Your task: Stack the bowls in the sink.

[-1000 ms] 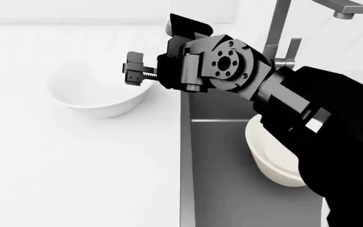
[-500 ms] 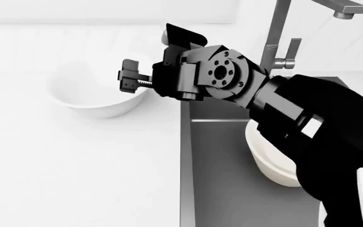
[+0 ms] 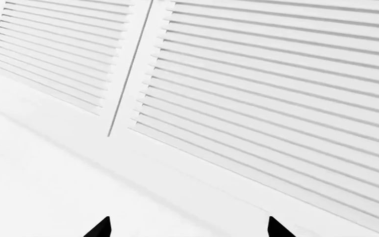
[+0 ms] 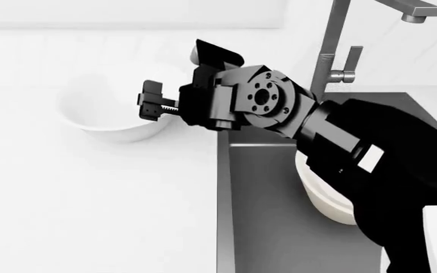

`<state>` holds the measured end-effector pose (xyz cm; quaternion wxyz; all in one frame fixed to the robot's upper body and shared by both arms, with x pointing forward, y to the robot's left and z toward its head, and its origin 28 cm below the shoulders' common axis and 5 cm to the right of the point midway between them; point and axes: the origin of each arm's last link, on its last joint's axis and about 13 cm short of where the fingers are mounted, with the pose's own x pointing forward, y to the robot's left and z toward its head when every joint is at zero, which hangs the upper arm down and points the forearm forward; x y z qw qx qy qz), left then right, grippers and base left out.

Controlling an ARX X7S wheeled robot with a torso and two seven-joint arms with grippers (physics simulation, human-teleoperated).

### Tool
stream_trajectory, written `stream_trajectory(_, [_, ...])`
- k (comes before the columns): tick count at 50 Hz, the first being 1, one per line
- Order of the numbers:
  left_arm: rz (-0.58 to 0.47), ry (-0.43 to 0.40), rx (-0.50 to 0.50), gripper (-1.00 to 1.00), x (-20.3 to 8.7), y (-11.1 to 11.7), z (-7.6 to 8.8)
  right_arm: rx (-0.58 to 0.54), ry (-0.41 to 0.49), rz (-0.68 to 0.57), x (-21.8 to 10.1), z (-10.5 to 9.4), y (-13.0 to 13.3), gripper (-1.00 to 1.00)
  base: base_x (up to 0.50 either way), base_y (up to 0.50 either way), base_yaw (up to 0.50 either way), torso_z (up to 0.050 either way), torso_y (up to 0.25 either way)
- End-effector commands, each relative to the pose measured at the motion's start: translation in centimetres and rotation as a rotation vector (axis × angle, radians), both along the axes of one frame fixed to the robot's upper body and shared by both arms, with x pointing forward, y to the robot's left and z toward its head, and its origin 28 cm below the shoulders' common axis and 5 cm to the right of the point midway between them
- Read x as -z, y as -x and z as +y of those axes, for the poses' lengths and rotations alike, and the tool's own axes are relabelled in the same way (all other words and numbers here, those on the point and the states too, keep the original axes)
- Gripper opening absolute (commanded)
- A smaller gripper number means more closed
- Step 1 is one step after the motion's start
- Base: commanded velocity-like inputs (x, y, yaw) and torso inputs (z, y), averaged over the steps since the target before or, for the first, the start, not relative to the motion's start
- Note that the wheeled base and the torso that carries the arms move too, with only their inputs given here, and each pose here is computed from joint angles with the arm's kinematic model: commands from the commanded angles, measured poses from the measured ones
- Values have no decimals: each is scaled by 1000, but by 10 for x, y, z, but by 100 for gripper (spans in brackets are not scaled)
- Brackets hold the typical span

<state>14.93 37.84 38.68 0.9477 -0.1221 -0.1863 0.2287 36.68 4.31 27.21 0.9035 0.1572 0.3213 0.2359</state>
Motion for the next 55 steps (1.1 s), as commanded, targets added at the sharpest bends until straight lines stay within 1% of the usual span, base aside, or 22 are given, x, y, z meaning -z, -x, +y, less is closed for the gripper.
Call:
stream_trajectory(1, [0,4,0,100,0,0,1,-1,6,11,4,1,1,100,0,0,0,0,0])
stream_trajectory(10, [2,7,0,100,2,-1,1,-2,5,2,7,2,1,100,0,0,0,0,0])
stream_trajectory(11, [2,7,0,100,2,-1,1,1,19,-9,7,2,1,-100,0,0,0,0,0])
stream_trajectory(20, [6,6,2,100,2,-1,1,23,19,-29,2,2,0,-100,0,0,0,0,0])
stream_trajectory(23, [4,5,2,100,1,0,1,39,19,-56,-5,1,-2,-100,0,0,0,0,0])
stream_trajectory(25, [2,5,3,100,1,0,1,49,21,-96,-11,0,-4,-100,0,0,0,0,0])
stream_trajectory(28, [3,6,3,100,2,0,1,69,-14,-118,-22,-2,-7,-100,0,0,0,0,0])
stream_trajectory(29, [2,6,4,100,2,1,0,77,-22,-119,-24,-2,-7,-100,0,0,0,0,0])
stream_trajectory(30, [2,5,4,100,1,1,0,115,-22,-148,-29,-4,-10,-100,0,0,0,0,0])
stream_trajectory(31, [1,4,4,100,1,1,0,123,-18,-159,-34,-5,-10,-100,0,0,0,0,0])
stream_trajectory(32, [1,3,4,100,0,1,0,167,-13,-193,-39,-7,-13,-100,0,0,0,0,0])
stream_trajectory(33, [0,4,4,100,0,1,0,138,-32,-191,-42,-7,-12,-100,0,0,0,0,0])
stream_trajectory(34, [0,4,4,100,1,1,0,162,-38,-218,-46,-7,-13,-100,0,0,0,0,0])
stream_trajectory(38, [-2,3,2,100,0,1,0,189,-68,-225,-52,-12,-18,-100,0,0,0,0,0])
stream_trajectory(41, [-4,3,1,100,-1,1,0,203,-74,-232,-54,-15,-19,-100,0,0,0,0,0])
stream_trajectory(47, [-4,4,-1,100,-1,2,0,227,-141,-242,-65,-20,-23,-100,0,0,0,0,0])
stream_trajectory(48, [-5,4,-2,100,-1,3,0,232,-164,-227,-64,-22,-24,-100,0,0,0,0,0])
stream_trajectory(50, [-5,3,-2,100,-2,3,0,236,-170,-219,-61,-25,-24,-100,0,0,0,0,0])
stream_trajectory(51, [-4,3,-2,100,-1,2,0,241,-195,-210,-60,-27,-23,-100,0,0,0,0,0])
stream_trajectory(55, [-3,3,0,100,-1,1,-1,242,-221,-209,-59,-33,-16,-100,0,0,0,0,0])
